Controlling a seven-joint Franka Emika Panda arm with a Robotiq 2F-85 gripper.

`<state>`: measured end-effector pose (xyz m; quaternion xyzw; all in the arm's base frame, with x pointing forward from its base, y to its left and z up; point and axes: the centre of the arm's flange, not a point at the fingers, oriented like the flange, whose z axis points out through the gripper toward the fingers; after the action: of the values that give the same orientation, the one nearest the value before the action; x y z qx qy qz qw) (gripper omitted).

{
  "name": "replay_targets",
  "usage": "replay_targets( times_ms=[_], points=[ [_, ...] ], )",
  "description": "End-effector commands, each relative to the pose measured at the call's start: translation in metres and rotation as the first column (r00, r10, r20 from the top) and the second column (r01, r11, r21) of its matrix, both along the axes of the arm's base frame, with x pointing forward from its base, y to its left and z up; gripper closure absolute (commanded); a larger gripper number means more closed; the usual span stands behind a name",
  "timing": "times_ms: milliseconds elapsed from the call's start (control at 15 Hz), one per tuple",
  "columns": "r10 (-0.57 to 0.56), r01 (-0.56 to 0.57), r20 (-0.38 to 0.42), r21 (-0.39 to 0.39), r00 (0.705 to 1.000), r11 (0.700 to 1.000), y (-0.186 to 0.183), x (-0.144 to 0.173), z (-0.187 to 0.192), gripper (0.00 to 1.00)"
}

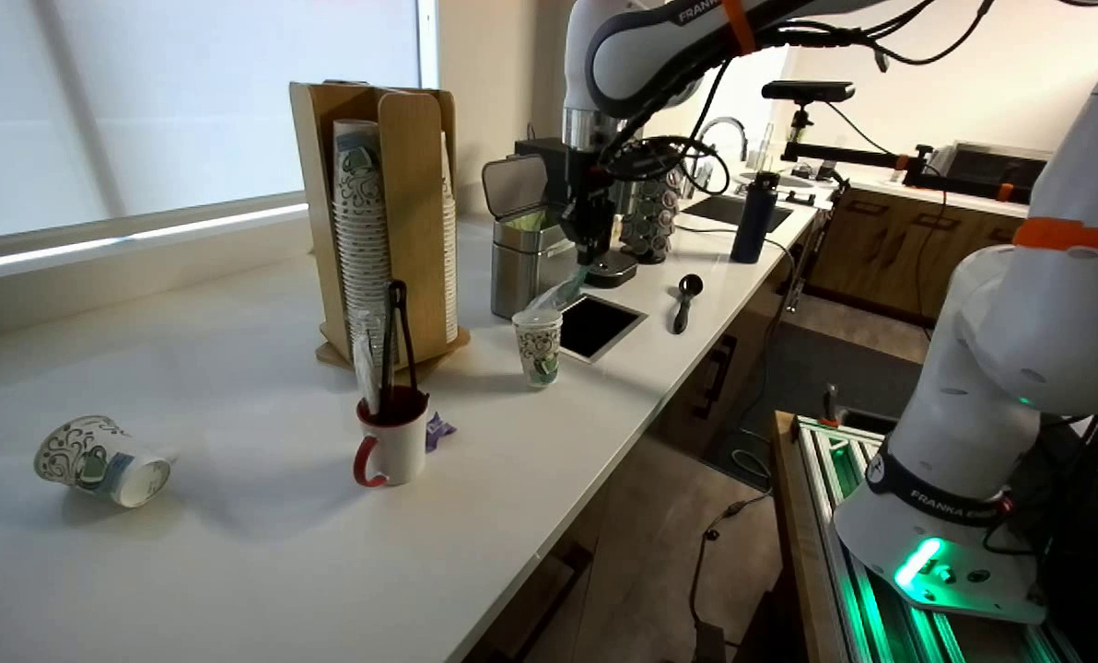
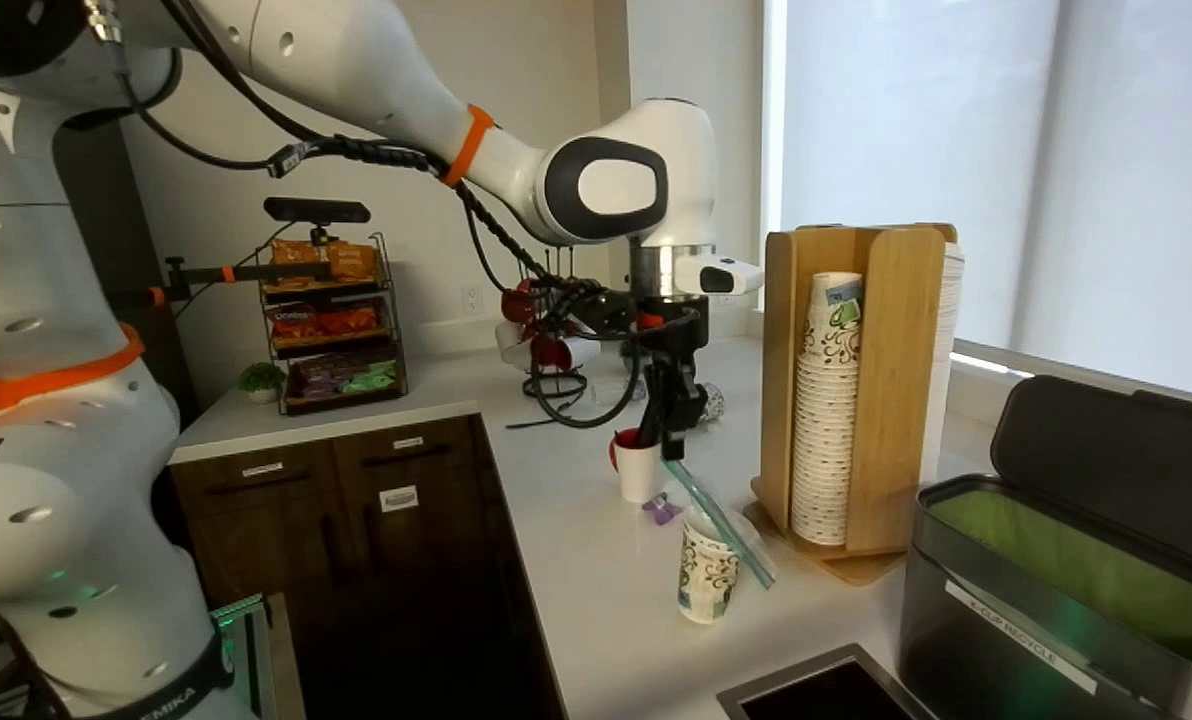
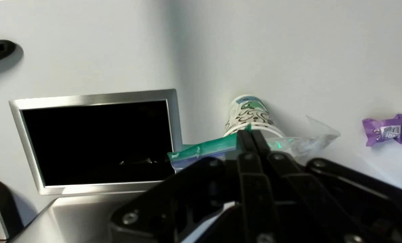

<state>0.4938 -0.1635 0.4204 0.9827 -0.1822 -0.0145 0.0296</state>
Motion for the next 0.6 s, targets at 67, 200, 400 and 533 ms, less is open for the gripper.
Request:
replay_targets(
  times_ms=[67,200,400,533],
  points=[
    [0.054,-0.049,-0.078,0.057,0.996,0.997,0.005,-0.019,0.011,0.99],
    [0.092,-0.084,-0.095,0.085,0.991,0.993,0.005,-0.026,0.016,0.99],
    [0.074,-0.066,-0.092,0.085,0.993,0.994,0.001,-0.028,0.017,0.99],
    [0.062,-0.056,-0.081,0.074,0.995,0.996,0.001,-0.026,0.017,0.99]
  ],
)
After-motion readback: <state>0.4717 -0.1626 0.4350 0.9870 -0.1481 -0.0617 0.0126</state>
